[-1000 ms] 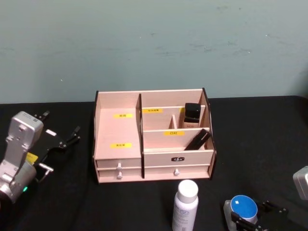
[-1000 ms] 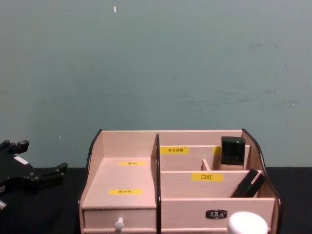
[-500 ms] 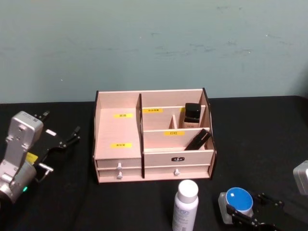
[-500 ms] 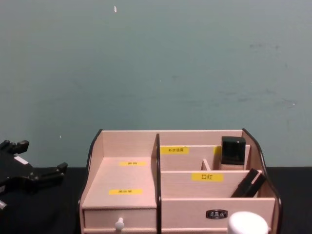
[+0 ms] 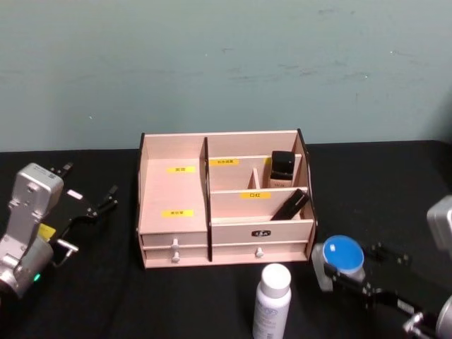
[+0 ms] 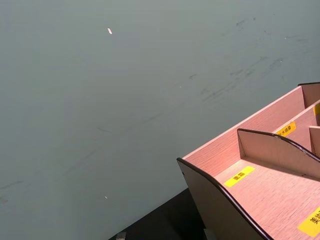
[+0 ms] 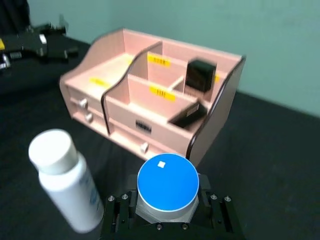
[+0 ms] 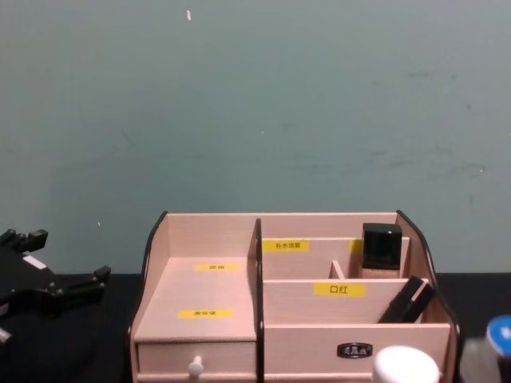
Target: Pick up the facial cleanser and watermelon frost from the table and place them into the tiered storage box.
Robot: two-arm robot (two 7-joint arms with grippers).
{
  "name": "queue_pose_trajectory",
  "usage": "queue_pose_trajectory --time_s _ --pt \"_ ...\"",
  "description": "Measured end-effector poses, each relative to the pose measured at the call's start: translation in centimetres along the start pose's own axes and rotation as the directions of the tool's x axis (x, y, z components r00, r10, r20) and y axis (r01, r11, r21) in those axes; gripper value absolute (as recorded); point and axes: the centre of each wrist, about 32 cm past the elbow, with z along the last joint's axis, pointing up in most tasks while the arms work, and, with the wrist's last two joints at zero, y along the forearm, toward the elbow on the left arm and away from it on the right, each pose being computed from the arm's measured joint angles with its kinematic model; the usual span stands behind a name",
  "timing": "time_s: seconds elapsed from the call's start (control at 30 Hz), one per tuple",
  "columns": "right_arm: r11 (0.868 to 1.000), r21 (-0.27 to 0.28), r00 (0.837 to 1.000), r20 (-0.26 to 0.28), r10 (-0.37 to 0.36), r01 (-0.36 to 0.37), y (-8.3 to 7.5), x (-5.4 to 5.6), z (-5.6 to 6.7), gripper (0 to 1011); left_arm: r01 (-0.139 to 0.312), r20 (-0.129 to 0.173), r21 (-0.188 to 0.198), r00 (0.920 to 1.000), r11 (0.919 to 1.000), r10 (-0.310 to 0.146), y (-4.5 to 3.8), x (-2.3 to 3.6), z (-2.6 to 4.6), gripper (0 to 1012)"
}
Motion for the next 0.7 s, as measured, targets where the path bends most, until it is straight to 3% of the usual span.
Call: queue_pose_trajectory --time_s 0.37,0.47,0.6,0.7 --pt "0.994 0.105 0.997 0.066 0.026 -0.033 2.0 1.8 4.7 726 0.000 0.000 0.000 1.0000 1.0000 0.000 0.00 0.00 0.00 1001" --pt "0.986 0.143 0.994 0.078 0.071 -0.081 3.1 2.5 6.4 724 0.000 0.000 0.000 1.0000 1.0000 0.000 0.00 0.00 0.00 1001" --pt "0.978 0.167 0.990 0.090 0.113 -0.127 4.1 3.4 7.8 724 0.000 0.000 0.000 1.0000 1.0000 0.000 0.00 0.00 0.00 1001" --pt "0.967 0.182 0.982 0.100 0.160 -0.177 5.4 4.9 9.2 724 0.000 0.000 0.000 1.0000 1.0000 0.000 0.00 0.00 0.00 1001"
